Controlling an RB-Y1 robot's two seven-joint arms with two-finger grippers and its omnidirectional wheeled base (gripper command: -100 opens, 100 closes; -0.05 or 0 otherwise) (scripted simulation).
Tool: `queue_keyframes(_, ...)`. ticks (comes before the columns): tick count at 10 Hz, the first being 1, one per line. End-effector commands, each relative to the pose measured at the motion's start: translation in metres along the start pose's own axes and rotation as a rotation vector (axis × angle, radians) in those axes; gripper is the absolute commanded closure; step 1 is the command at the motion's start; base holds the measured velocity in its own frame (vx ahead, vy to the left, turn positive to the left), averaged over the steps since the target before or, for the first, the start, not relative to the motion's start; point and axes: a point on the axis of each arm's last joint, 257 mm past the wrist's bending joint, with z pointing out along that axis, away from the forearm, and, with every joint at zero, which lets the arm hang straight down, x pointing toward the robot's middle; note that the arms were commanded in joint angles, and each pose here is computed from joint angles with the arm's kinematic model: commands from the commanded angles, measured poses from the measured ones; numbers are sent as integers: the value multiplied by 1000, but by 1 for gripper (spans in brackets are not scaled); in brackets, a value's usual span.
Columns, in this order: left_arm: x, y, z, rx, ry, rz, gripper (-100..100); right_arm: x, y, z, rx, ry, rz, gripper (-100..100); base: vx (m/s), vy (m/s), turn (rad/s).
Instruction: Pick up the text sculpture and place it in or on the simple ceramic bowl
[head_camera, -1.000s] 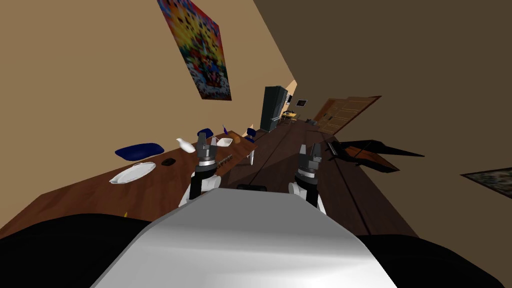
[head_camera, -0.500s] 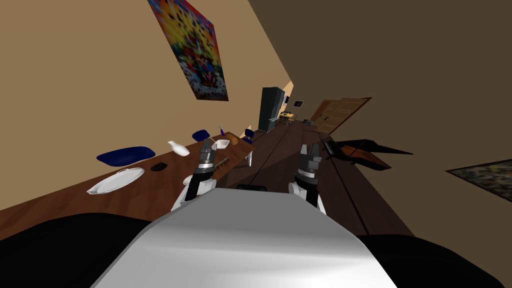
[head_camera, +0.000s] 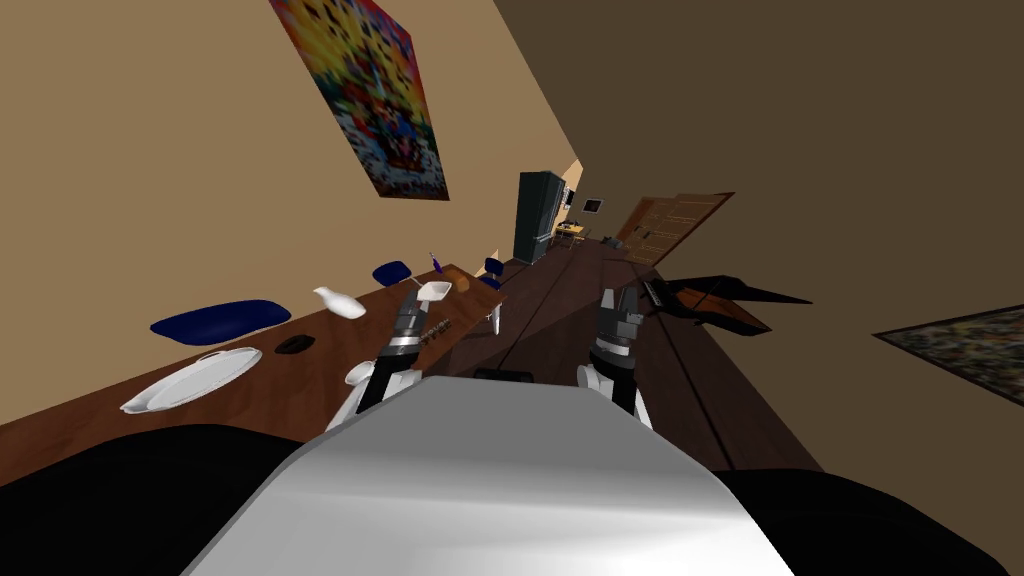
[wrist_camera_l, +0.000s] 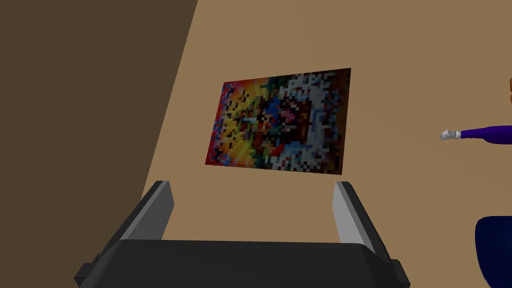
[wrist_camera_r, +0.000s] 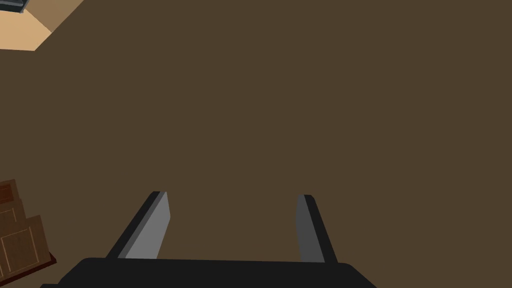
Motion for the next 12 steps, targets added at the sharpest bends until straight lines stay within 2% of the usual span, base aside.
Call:
queue_keyframes(1, -10, 25, -10, -65, -4, 5, -100, 0, 0, 0, 0, 0, 0, 0, 57, -35, -66)
queue_keyframes(2, -18, 40, -19, -110, -9, 10, -100, 0, 0, 0, 0, 0, 0, 0, 70, -46, -75)
queue_keyframes(3, -18, 40, -19, -110, -9, 10, -100, 0, 0, 0, 0, 0, 0, 0, 53, -37, -13)
queue_keyframes(5, -36, 70, -37, -201, -27, 15, -100, 0, 0, 0, 0, 0, 0, 0, 58, -45, -47)
queue_keyframes(8, -68, 114, -72, -342, -75, 15, -100, 0, 0, 0, 0, 0, 0, 0, 86, -58, -35)
queue_keyframes(12, -118, 164, -126, -522, -178, 1, -100, 0, 0, 0, 0, 0, 0, 0, 98, -61, -10)
